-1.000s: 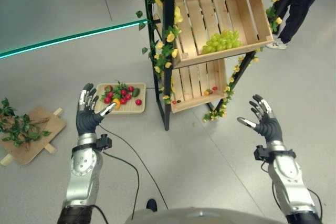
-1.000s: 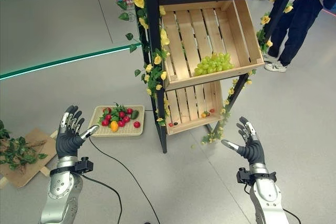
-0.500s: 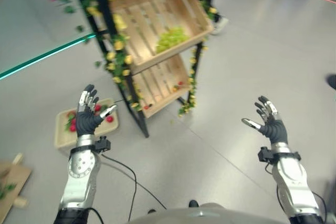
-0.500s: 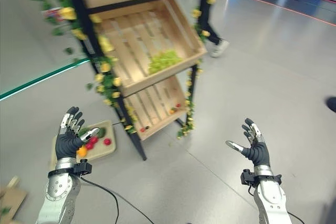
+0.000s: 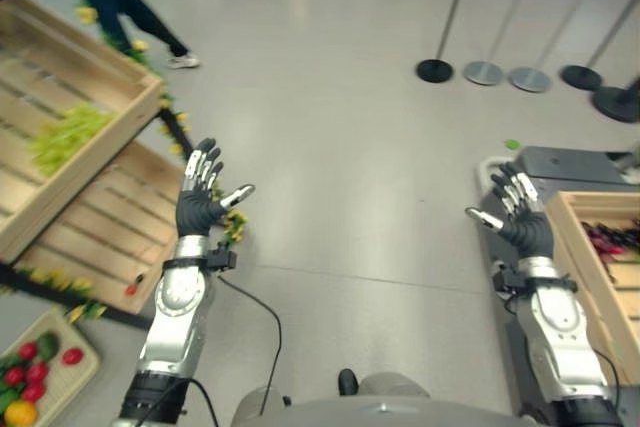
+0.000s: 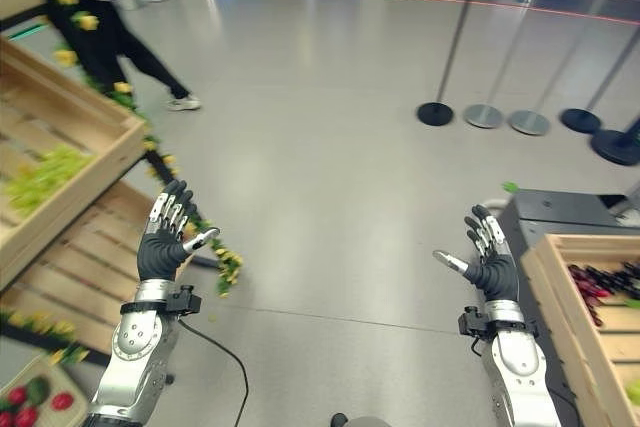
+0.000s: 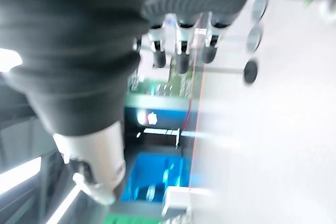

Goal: Pick up the fruits from the basket on one side to the basket on the other side

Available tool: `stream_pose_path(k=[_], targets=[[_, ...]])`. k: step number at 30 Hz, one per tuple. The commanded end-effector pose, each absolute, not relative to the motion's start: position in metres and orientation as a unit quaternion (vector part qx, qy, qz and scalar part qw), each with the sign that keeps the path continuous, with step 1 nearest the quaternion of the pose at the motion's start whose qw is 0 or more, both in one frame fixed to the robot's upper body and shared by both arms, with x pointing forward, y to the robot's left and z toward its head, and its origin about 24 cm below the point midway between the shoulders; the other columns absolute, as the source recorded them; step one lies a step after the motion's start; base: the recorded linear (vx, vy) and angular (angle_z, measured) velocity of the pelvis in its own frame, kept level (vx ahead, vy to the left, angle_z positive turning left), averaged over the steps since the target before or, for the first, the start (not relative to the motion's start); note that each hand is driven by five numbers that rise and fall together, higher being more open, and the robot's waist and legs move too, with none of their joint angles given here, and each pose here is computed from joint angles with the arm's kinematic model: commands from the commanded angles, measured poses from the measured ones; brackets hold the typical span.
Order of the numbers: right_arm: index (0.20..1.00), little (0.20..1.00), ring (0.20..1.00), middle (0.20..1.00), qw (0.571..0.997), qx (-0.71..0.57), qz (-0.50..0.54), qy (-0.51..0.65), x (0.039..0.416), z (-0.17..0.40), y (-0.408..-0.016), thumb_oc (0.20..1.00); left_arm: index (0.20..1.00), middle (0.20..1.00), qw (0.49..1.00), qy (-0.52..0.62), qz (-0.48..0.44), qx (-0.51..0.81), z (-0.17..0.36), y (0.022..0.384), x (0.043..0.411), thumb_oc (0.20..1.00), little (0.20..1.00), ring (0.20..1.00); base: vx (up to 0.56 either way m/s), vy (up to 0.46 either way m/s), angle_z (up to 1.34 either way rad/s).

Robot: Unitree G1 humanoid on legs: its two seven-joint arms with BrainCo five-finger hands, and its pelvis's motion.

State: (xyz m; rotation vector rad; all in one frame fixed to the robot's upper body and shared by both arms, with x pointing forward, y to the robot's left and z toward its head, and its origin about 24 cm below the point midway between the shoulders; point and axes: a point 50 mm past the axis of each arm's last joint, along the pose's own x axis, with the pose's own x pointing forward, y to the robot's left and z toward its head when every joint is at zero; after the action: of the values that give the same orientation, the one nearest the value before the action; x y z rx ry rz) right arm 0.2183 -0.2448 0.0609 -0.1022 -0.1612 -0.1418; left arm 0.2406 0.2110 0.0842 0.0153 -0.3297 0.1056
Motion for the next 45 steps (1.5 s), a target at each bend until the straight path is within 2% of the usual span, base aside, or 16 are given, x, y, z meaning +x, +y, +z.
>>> stream_pose_path(k=[1,9,16,26,30,37,45], targets=[[1.000,1.000,1.000,1.000,0.988,-0.069,-0.045,-0.130,0.221,0.079,-0.242,1.000,1.000,1.000,0.971,-0.230,0.060,0.031,0.109,0.216,0.245,1.000,1.000,1.000,0.17,-0.023,-2.30],[1.000,1.000,1.000,1.000,0.993,-0.075,-0.047,-0.083,0.216,0.064,-0.248,1.000,1.000,1.000,0.973,-0.226,0.026,0.032,0.109,0.208,0.249,1.000,1.000,1.000,0.17,0.276,-1.54],[1.000,1.000,1.000,1.000,0.989,-0.093,-0.028,-0.111,0.231,0.076,-0.237,1.000,1.000,1.000,0.971,-0.232,-0.008,0.051,0.115,0.201,0.255,1.000,1.000,1.000,-0.03,0.272,-1.26],[1.000,1.000,1.000,1.000,0.990,-0.092,-0.012,-0.108,0.237,0.069,-0.221,1.000,1.000,1.000,0.972,-0.216,0.025,0.087,0.111,0.226,0.239,1.000,1.000,1.000,-0.08,0.087,-1.63],[1.000,1.000,1.000,1.000,0.990,-0.104,-0.033,-0.088,0.227,0.063,-0.234,1.000,1.000,1.000,0.973,-0.217,0.023,0.077,0.111,0.221,0.244,1.000,1.000,1.000,0.01,-0.037,-0.58],[1.000,1.000,1.000,1.000,0.990,-0.107,-0.040,-0.078,0.232,0.060,-0.235,1.000,1.000,1.000,0.978,-0.191,0.058,0.055,0.100,0.234,0.240,1.000,1.000,1.000,0.04,-0.259,-1.02],[1.000,1.000,1.000,1.000,0.989,-0.091,-0.064,-0.094,0.226,0.066,-0.248,1.000,1.000,1.000,0.979,-0.192,0.042,0.046,0.099,0.223,0.247,1.000,1.000,1.000,0.09,-0.329,0.07]])
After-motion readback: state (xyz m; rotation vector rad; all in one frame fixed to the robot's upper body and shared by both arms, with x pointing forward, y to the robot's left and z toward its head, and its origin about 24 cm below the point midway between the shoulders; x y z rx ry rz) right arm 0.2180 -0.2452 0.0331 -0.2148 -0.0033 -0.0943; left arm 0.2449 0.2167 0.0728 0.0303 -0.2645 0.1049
